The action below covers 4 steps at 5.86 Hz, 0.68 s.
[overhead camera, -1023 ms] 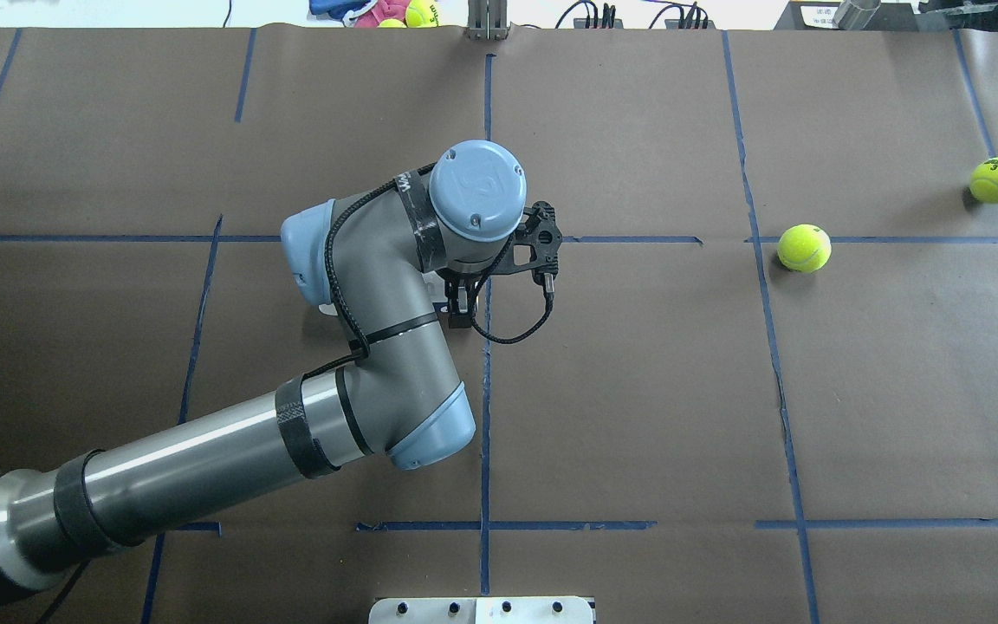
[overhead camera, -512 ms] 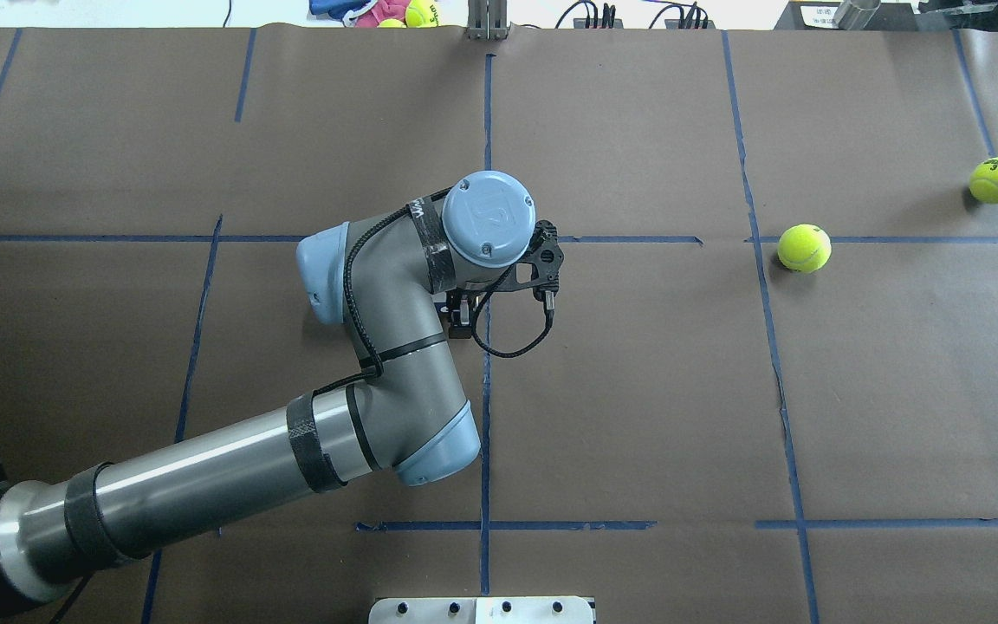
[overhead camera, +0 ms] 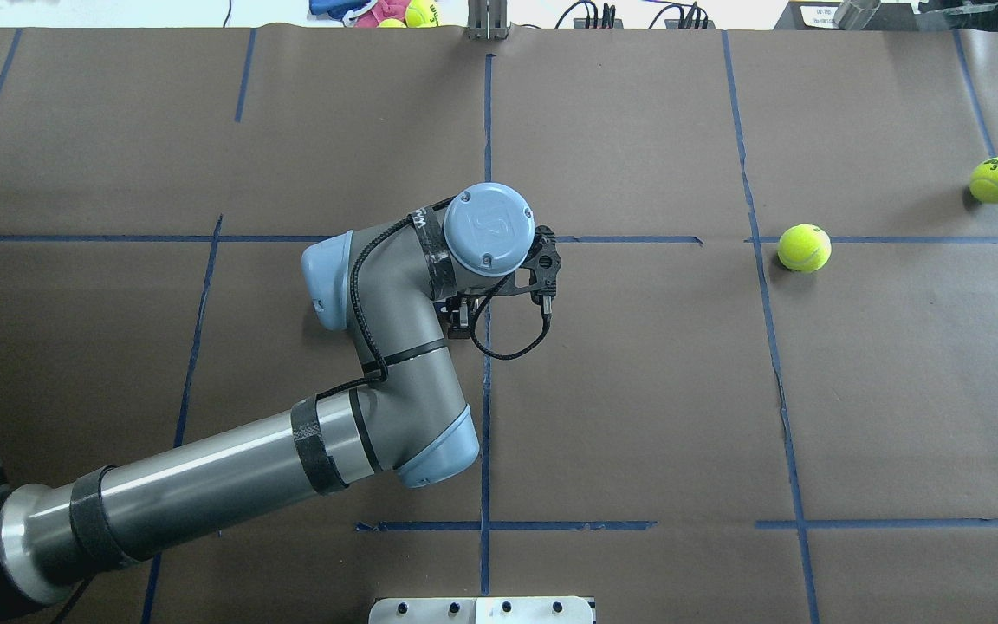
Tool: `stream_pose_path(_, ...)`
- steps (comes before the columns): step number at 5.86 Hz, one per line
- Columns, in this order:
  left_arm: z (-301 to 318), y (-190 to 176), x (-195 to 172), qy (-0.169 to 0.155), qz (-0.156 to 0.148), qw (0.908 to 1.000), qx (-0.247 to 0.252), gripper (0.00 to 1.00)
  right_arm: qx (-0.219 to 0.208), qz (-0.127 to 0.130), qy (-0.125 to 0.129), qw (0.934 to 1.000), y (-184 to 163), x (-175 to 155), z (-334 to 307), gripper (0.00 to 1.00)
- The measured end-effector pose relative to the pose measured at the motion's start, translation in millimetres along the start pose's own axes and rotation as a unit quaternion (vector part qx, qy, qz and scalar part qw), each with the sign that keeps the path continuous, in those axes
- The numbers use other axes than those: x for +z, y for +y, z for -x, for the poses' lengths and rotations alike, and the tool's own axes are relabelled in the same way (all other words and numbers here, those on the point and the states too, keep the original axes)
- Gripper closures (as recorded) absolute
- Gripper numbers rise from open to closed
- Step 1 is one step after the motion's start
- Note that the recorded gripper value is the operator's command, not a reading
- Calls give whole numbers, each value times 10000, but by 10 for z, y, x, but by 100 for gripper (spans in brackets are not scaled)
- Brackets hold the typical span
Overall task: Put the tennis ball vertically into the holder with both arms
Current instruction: 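Lower the left gripper and grasp the can around its body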
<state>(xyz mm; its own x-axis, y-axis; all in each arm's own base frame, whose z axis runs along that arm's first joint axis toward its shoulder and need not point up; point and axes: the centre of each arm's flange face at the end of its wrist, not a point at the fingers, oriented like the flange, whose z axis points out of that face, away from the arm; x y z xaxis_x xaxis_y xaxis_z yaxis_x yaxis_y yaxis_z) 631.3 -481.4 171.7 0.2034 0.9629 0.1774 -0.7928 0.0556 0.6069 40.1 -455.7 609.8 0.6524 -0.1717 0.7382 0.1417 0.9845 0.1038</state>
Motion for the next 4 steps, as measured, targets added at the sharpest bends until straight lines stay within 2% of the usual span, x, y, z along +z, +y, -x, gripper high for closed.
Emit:
stream_pose_path(2,19,5,189,-126,-36,9999,23,6,3,-1,-35,10000,2,4,3,0)
stream_pose_path(4,8,49,277,-132,2,9999,51,19,0,-6,-47,10000,-3,2,7,0)
